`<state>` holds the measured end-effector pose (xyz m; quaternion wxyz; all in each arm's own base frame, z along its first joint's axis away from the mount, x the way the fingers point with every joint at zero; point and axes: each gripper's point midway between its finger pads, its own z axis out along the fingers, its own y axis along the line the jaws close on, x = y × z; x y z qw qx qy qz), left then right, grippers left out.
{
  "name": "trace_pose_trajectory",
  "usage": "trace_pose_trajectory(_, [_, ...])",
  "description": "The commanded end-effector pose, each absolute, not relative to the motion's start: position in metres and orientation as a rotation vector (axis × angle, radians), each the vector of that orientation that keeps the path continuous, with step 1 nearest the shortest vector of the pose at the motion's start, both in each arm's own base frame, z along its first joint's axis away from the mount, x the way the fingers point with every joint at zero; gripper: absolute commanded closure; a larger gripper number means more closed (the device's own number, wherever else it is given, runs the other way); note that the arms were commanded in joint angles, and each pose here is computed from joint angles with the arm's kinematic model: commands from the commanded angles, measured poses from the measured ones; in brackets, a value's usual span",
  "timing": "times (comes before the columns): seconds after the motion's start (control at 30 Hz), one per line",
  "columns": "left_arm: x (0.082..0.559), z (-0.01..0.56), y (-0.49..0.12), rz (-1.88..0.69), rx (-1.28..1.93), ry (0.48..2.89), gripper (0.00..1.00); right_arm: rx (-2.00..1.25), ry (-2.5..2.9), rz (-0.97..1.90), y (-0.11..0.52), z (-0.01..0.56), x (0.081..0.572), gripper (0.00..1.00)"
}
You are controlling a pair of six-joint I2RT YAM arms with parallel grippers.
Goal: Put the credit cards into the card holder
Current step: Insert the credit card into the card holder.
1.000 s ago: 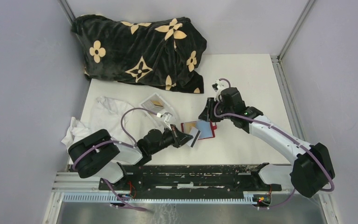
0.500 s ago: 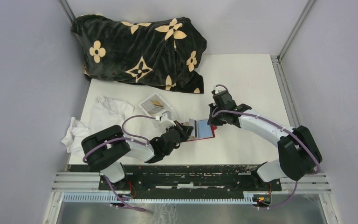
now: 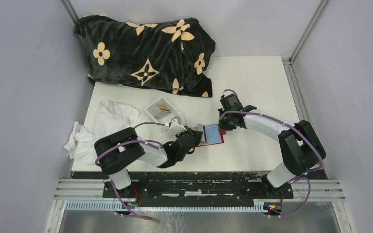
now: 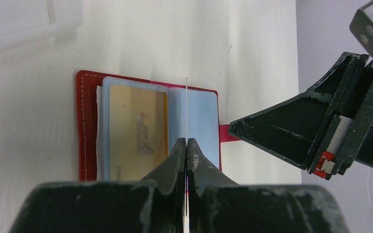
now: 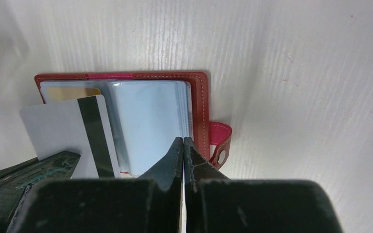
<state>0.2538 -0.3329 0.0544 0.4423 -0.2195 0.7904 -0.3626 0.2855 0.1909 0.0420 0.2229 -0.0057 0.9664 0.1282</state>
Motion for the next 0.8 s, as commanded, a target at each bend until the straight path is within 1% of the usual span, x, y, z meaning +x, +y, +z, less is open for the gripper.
trace_pose_trajectory(0.0, [0.265, 0.066, -0.337, -0.903, -0.632, 1.898, 0.97, 0.008, 2.623, 0.363, 0.193, 0.053, 0.304, 0.99])
trace_pose_trajectory(0.77, [0.263, 0.051, -0.340, -0.859, -0.681, 1.912, 0.97, 0.071, 2.696, 0.356, 0.184, 0.026, 0.305, 0.99])
